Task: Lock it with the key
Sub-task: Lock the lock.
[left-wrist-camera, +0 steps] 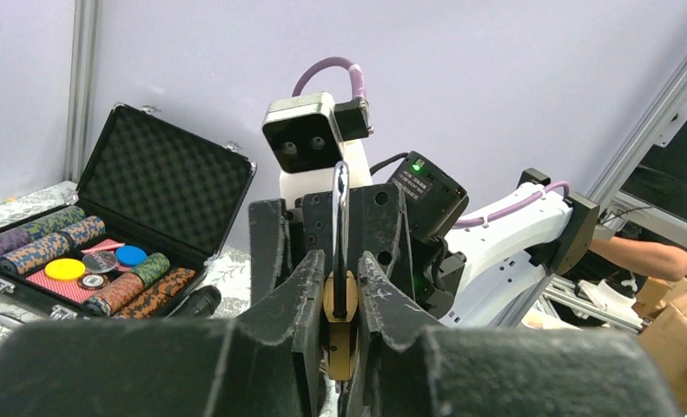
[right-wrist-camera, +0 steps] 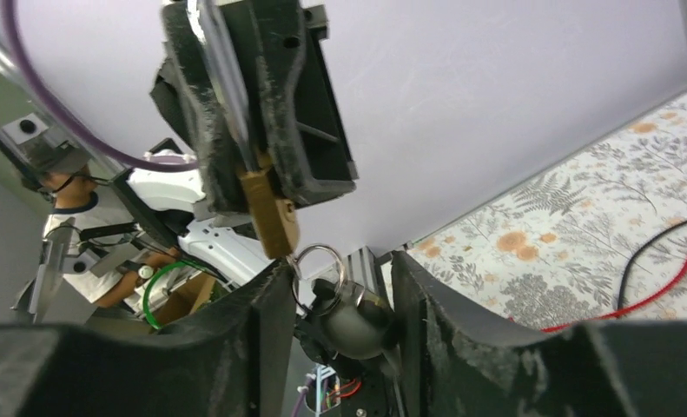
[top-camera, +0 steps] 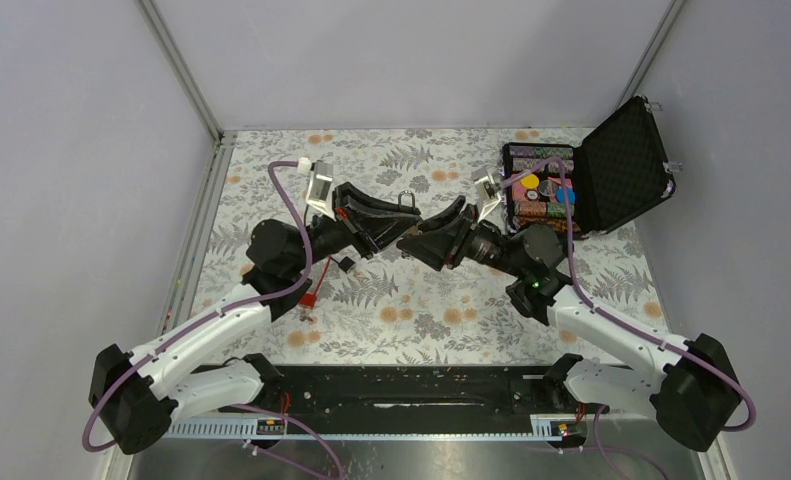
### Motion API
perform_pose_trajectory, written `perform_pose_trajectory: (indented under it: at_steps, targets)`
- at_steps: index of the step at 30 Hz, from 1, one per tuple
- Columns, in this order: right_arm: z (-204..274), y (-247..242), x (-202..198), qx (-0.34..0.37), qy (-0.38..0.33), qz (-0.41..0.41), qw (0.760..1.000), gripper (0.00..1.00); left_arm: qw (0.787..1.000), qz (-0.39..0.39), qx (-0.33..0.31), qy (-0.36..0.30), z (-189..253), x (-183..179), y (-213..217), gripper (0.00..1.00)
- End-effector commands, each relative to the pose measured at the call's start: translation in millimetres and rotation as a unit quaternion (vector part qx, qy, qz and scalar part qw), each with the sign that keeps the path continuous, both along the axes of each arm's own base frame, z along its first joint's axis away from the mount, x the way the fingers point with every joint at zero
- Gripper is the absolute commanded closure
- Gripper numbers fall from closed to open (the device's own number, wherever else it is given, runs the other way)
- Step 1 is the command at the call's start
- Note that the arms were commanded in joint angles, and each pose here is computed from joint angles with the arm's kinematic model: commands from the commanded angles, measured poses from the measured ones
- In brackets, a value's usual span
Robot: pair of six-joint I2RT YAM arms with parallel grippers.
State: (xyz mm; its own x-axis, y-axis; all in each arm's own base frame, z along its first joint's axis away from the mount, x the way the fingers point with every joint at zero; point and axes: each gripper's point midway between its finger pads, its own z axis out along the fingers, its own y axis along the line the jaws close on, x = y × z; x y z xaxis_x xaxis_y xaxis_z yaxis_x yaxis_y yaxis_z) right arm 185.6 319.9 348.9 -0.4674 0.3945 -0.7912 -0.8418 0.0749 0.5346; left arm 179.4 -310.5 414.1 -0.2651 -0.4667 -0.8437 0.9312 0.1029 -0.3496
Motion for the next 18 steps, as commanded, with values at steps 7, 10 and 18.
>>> perform_pose_trajectory:
  at_steps: [7, 10, 18]
  targets:
    - [54.9, -5.1, -16.3, 0.079, -0.059, 0.032, 0.995, 0.44, 0.995, -0.003, -0.08, -0.058, 39.0, -14.7, 13.8, 1.0]
    - [50.4, -6.0, -16.6, 0.076, -0.055, 0.03, 0.995, 0.47, 0.995, -0.001, -0.081, -0.059, 39.5, -14.5, 14.7, 1.0]
    - [43.2, 0.6, -20.3, 0.055, -0.041, 0.057, 0.996, 0.75, 0.994, 0.007, -0.089, -0.058, 43.0, -13.0, 17.6, 1.0]
